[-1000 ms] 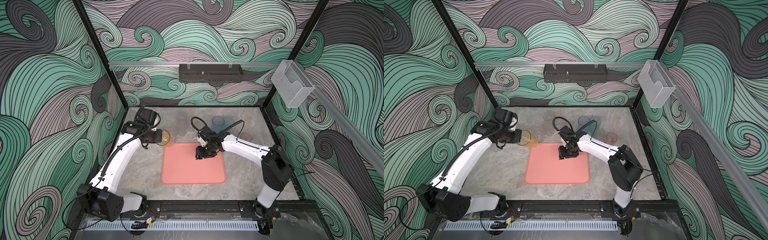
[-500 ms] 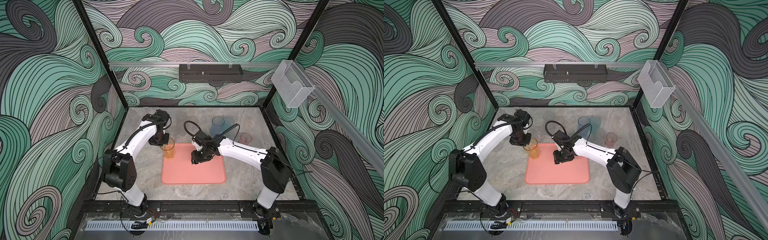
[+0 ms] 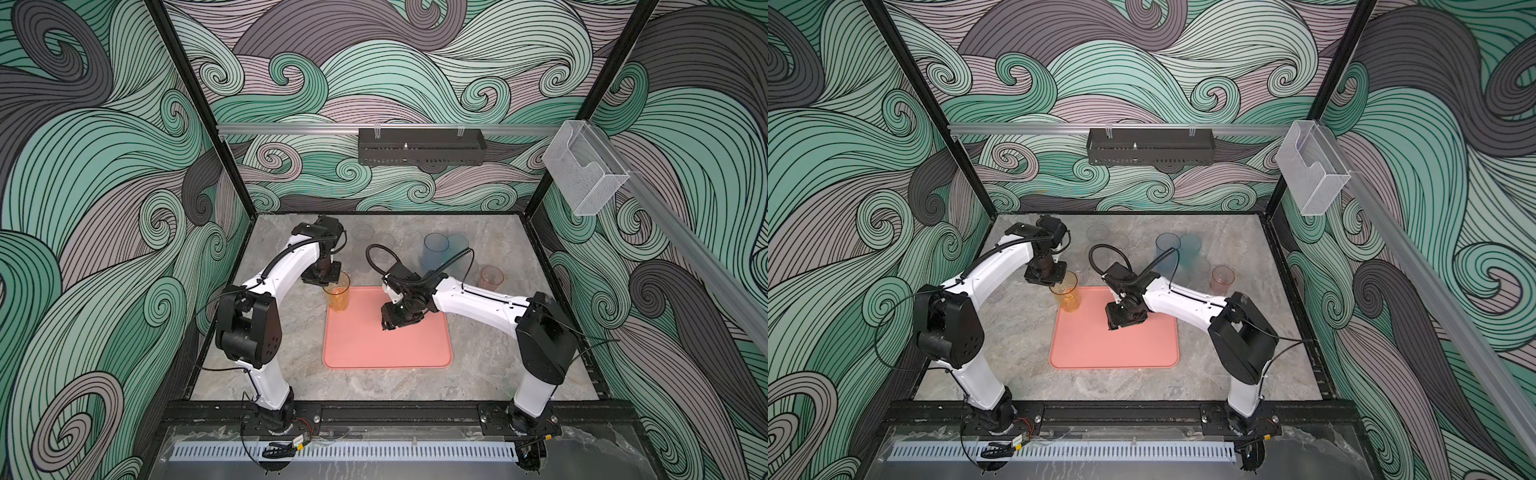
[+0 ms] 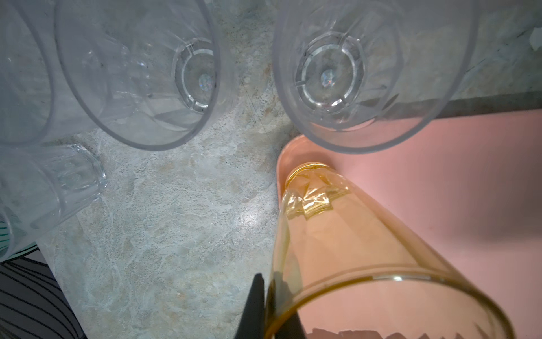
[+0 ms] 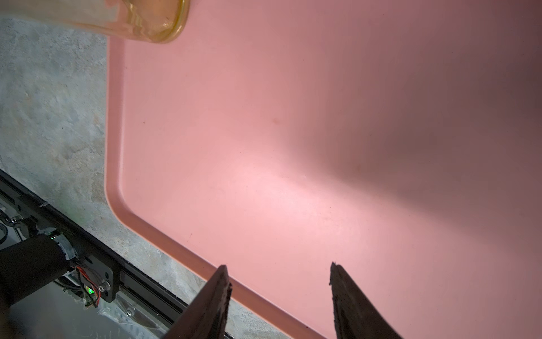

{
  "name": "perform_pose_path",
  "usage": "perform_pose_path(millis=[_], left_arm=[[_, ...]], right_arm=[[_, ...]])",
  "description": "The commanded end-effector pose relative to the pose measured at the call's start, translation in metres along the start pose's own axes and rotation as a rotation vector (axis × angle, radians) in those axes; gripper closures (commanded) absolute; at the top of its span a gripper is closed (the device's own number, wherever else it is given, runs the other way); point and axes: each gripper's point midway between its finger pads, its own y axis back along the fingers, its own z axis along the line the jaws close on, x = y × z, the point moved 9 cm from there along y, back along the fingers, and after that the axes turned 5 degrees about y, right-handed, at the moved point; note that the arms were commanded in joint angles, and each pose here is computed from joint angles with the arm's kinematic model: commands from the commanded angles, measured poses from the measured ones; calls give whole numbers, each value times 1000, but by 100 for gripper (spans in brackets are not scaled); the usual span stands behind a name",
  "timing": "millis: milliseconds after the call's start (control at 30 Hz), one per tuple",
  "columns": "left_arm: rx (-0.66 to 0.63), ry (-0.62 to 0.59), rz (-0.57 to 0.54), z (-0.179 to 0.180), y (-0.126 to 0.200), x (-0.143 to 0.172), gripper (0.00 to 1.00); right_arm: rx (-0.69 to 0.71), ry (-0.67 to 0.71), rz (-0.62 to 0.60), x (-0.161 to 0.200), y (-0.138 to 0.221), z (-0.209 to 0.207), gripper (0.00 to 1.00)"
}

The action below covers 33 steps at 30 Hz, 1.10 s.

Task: Place the glasses into the tray
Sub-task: Place the glass on the tray.

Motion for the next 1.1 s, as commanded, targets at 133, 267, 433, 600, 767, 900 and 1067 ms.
perform_pose_path(millis=[133,267,433,600,767,900,1067], left_arm=[[-34,37,-77,2,1,-9,100],[-19,45,-78,1,-2,-10,98],[-12,41,-68,1,-1,-9,93],[19,47,-60,2,1,-7,85],[37,59,-84,7,10,-7,77],[50,78,-116,12,18,-7,73],[84,99,-137,19,34,-5,72]], right_arm=[[0,3,7,-1,-2,2,44],[-3,6,9,-1,-3,2,44],[-10,6,15,-1,-4,3,44],[-12,30,16,-4,-1,5,44],[10,73,-30,-14,14,8,43],[-13,79,-50,-24,25,13,41],[28,104,-116,-36,51,9,39]])
